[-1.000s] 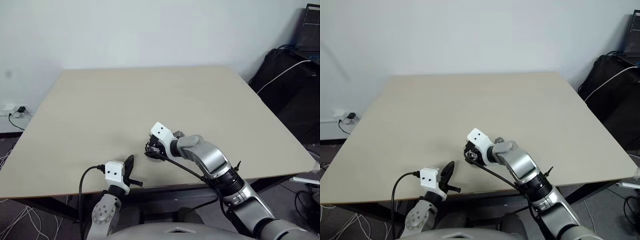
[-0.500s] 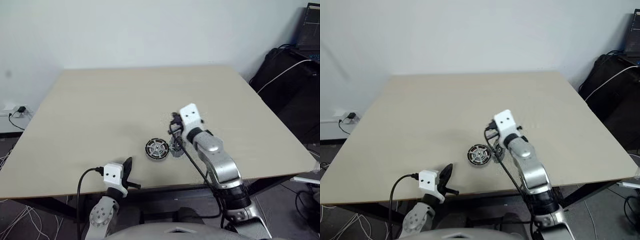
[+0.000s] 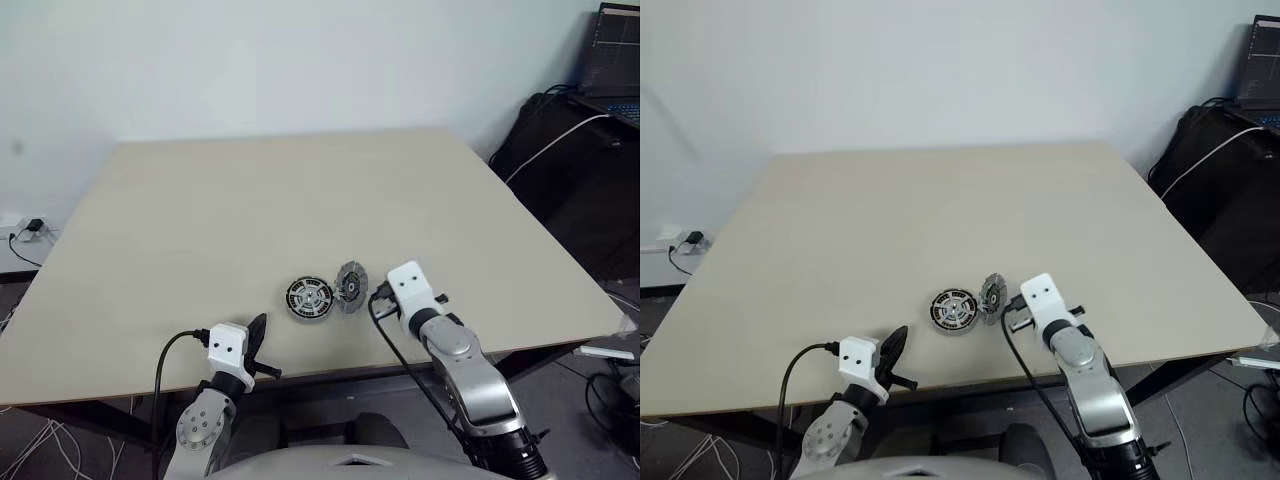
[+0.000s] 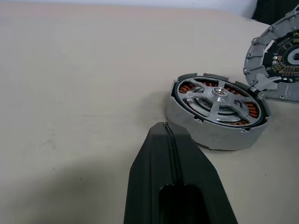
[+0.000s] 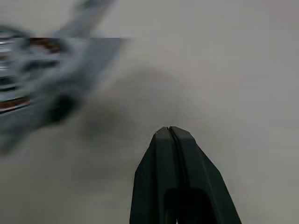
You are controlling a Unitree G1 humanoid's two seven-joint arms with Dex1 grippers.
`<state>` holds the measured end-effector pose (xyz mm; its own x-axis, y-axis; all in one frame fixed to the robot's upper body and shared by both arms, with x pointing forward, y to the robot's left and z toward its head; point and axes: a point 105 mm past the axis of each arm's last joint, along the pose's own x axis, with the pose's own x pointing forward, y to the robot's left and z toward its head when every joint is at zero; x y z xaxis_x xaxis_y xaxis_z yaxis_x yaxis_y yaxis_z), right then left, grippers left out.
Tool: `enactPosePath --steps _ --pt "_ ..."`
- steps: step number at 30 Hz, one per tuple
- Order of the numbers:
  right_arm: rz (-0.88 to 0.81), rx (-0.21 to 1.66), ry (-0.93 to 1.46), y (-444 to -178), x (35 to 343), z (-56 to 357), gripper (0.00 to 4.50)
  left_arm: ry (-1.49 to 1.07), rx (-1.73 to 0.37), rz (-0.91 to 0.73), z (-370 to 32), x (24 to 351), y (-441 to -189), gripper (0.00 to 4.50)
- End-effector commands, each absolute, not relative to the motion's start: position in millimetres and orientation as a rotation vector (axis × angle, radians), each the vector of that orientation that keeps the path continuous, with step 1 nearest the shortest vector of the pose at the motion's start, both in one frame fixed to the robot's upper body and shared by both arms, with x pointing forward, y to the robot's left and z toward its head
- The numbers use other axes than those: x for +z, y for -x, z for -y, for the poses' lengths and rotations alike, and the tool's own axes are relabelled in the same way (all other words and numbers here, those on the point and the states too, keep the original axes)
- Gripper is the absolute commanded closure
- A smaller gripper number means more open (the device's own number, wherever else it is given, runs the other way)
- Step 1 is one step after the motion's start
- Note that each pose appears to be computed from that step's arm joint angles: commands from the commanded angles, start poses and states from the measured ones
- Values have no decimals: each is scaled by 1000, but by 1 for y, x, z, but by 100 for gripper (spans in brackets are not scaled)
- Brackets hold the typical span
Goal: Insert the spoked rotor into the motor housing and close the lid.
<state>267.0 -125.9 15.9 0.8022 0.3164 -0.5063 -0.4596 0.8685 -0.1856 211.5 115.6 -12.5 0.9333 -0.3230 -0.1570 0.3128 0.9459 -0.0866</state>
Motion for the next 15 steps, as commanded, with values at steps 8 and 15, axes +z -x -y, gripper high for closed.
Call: enactPosePath --steps 8,15 --pt "-388 699 215 -259 46 87 449 60 -338 -126 -113 2 -214 450" --pt "-340 715 226 -268 45 72 449 63 -328 -126 -114 3 -214 450"
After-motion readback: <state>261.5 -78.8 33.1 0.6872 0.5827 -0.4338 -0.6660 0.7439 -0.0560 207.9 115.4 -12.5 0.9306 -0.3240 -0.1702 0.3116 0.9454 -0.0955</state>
